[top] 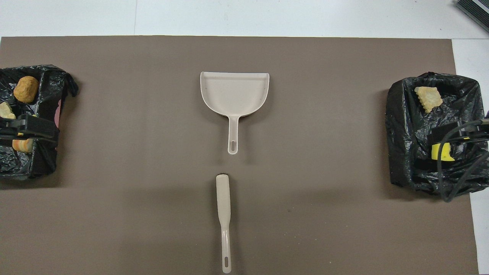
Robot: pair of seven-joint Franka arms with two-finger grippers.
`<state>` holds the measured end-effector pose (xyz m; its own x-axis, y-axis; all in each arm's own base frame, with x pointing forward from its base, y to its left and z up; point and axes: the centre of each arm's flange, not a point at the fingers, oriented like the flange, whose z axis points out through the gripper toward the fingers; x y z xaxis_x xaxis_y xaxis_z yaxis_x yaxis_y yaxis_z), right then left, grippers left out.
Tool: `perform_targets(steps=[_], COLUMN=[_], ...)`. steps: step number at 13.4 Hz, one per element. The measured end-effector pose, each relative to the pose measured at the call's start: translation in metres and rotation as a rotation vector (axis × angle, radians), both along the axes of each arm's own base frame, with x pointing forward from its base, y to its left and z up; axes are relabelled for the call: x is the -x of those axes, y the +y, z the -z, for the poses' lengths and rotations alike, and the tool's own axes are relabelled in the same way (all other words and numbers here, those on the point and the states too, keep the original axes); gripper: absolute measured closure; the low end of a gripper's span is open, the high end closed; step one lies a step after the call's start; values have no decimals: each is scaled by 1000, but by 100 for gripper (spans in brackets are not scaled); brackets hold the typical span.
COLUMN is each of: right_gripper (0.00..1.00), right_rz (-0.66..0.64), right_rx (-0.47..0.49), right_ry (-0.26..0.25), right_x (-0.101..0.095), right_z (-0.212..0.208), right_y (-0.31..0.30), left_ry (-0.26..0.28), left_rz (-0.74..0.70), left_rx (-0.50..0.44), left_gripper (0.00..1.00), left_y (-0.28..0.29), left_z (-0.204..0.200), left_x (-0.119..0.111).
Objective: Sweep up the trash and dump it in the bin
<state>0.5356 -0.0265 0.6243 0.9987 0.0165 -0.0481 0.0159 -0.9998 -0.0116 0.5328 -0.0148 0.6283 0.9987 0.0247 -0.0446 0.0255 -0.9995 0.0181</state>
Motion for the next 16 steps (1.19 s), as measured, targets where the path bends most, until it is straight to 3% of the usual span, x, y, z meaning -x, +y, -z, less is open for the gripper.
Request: perform_targets(steps=[8, 16], right_gripper=[0, 0], right_rz=[0, 0], right_rx=[0, 0], right_ry=[0, 0], right_x=[0, 0], right_z=[0, 0], right_y=[0, 0], left_ry=[-1, -45], left_rz=[65, 52], left_rx=[-12, 2], left_gripper=[0, 0], left_y=[20, 22], left_z=[-3, -37], left_x=[1, 12])
